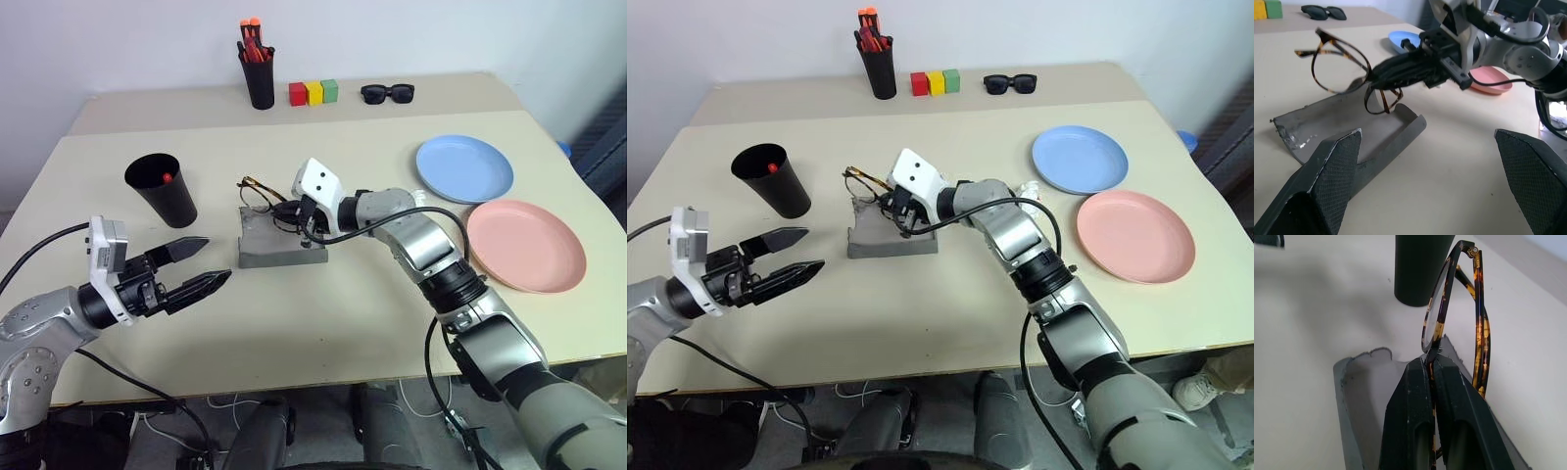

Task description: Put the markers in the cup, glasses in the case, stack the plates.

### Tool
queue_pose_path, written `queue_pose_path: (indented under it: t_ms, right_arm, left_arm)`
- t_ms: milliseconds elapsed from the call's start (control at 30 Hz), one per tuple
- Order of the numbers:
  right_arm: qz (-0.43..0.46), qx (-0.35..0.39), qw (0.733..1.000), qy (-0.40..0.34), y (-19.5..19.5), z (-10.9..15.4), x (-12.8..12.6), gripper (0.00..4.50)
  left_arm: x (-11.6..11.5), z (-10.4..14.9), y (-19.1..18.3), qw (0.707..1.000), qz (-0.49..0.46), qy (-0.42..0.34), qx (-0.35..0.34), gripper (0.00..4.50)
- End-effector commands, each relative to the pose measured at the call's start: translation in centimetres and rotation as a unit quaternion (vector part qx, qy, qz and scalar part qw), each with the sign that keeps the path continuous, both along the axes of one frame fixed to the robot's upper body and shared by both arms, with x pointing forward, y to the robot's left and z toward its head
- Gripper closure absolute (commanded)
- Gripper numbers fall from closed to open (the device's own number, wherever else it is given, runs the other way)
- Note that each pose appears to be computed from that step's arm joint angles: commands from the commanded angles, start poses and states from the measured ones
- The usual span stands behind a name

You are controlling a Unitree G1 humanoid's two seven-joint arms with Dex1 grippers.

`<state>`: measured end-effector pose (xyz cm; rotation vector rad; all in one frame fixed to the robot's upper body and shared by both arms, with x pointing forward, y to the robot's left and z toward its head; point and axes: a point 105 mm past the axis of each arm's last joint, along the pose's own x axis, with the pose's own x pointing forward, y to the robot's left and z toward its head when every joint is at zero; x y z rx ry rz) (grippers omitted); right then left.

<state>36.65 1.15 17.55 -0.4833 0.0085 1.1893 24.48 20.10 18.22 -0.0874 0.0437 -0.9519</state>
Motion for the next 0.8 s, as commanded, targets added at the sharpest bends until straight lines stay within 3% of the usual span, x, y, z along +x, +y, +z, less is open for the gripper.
queue_pose_path:
  t_ms: [33, 233, 500, 800]
  right_arm:
    - [0.009, -0.003, 1.0, -0.022, -0.4, 0.5, -0.2, 4.43]
    - [0.002, 0.014, 1.0, -0.017, -0.8, 1.4, -0.2, 4.43]
    - [0.056, -0.058, 0.997, -0.001, -0.8, -1.4, -1.6, 4.43]
    - [0.073, -0.075, 0.994, 0.024, -0.1, -2.3, -1.8, 4.43]
  left_arm:
    - [0.0, 1.0, -0.4, 1.0, -0.011, -0.025, 0.0, 0.0]
    - [0.4, 1.0, -0.8, 1.0, -0.017, -0.026, -0.001, 0.0]
    - [0.6, 1.2, -1.4, 0.999, -0.024, -0.026, 0.0, 0.0]
    - [0.4, 1.3, -1.7, 0.999, -0.019, -0.027, 0.001, 0.0]
